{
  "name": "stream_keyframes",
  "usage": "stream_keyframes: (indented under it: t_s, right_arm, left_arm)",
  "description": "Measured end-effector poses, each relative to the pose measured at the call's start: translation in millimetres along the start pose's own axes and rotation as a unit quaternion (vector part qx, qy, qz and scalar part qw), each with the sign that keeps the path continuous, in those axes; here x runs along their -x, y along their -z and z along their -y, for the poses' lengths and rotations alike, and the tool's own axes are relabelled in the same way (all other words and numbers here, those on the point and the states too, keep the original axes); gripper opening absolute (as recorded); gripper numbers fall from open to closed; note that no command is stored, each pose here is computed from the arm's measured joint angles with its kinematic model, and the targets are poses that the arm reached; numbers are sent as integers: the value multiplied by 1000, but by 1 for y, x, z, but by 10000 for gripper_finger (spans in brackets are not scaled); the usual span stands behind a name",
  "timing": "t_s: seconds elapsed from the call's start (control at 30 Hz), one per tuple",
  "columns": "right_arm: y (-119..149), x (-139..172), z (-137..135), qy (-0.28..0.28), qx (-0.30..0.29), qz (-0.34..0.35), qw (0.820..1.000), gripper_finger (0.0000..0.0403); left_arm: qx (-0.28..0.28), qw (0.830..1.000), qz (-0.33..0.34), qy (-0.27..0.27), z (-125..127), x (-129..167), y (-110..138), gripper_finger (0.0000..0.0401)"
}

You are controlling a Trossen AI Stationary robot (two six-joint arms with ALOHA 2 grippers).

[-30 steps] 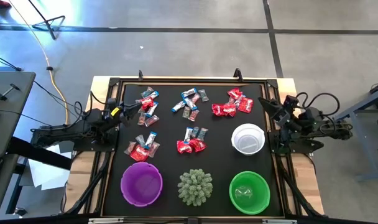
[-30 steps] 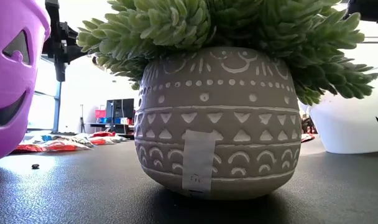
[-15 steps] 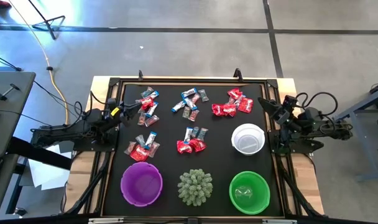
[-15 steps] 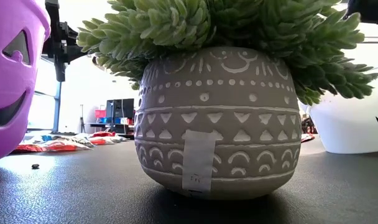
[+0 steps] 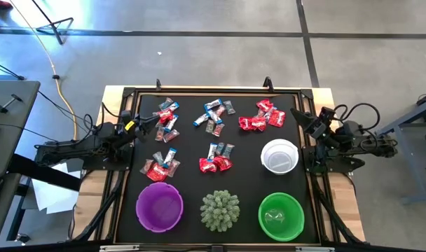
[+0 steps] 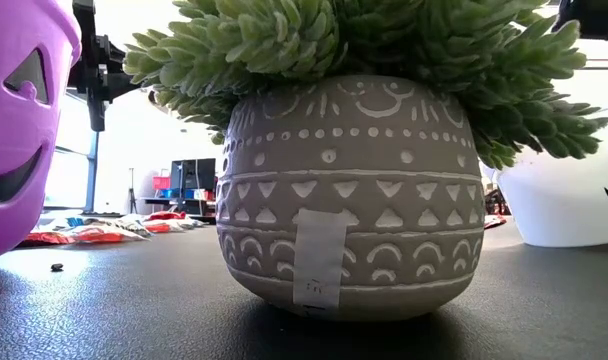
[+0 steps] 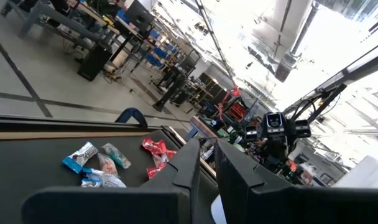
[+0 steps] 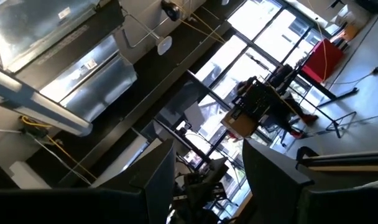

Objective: Sort candy
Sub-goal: Put the transparent candy wrapper into the purple bucket

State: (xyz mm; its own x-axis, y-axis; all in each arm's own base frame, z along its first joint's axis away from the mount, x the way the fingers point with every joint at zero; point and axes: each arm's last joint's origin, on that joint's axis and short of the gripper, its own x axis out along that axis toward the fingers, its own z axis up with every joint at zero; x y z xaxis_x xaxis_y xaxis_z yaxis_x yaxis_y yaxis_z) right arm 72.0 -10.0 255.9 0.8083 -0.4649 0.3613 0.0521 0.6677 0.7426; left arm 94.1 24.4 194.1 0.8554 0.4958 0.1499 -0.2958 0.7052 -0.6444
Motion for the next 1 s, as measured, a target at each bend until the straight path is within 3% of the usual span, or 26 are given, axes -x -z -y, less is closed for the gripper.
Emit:
stream_keyframes:
  t_s: [0.37,0.5,0.77,1.0]
  right_arm:
    - [0,0,0,-6,-89,-6,996,183]
    - [1,0,-2,-28,-94,-23,995,183]
    - [-12,-6,-17,-23,-50,-33,998,183]
    - [-28,-19,-38,70,36,-81,994,183]
  left_arm:
    - [1,1000,1,0,0,0,0,35]
    - [-5,999,26,18,4,0,-5,35]
    - [-65,995,66,38,26,2,-35,35]
    - [-122,992,35,12,48,-8,-59,35]
